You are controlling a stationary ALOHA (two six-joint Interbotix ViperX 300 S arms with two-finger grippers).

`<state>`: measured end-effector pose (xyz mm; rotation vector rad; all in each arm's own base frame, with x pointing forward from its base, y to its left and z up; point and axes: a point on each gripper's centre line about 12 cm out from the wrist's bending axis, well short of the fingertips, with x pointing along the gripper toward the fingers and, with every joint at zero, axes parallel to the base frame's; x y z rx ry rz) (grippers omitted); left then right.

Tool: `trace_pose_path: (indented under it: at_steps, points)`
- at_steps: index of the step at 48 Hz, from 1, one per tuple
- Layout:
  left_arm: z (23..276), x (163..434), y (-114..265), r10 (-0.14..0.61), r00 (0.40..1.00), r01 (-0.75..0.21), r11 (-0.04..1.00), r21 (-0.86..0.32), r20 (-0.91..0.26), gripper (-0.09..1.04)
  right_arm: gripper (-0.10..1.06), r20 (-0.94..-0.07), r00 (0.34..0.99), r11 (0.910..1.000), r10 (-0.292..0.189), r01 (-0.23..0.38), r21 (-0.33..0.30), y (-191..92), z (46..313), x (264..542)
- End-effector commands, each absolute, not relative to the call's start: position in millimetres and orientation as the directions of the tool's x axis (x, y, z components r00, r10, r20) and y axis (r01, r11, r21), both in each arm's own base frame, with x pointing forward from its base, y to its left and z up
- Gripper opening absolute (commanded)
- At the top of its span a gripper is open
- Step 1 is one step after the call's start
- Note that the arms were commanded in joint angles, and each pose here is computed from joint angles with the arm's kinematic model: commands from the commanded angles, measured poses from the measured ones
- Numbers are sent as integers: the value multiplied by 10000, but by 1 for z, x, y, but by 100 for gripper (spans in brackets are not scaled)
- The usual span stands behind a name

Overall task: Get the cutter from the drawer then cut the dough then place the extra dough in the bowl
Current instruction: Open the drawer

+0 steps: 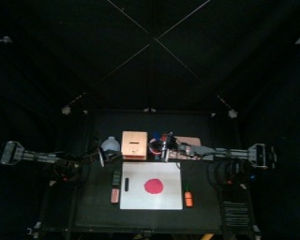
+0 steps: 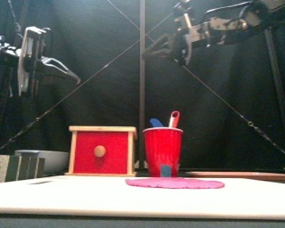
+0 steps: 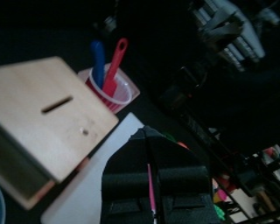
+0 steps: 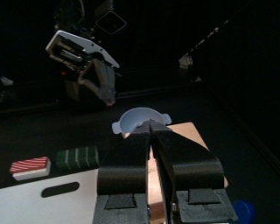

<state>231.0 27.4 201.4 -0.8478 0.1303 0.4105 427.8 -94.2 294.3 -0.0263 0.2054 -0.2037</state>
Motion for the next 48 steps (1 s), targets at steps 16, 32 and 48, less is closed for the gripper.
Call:
trace_pose_path:
  at_steps: [16,32,48]
  points:
    - [162,267,19,3211,8167,-5761,4080,-7083,-4794,5,3,-5710,7903,9750,-2223,1788,-1321,-122,241,503]
    - [141,291,16,3269,7800,-6256,4302,-6508,-5336,17,3,-6875,6925,9754,-2187,1763,-1327,-125,207,493]
    - [144,299,16,3361,7761,-6303,3877,-6726,-5336,51,3,-7306,6483,9765,-2146,1593,-1455,-122,188,485]
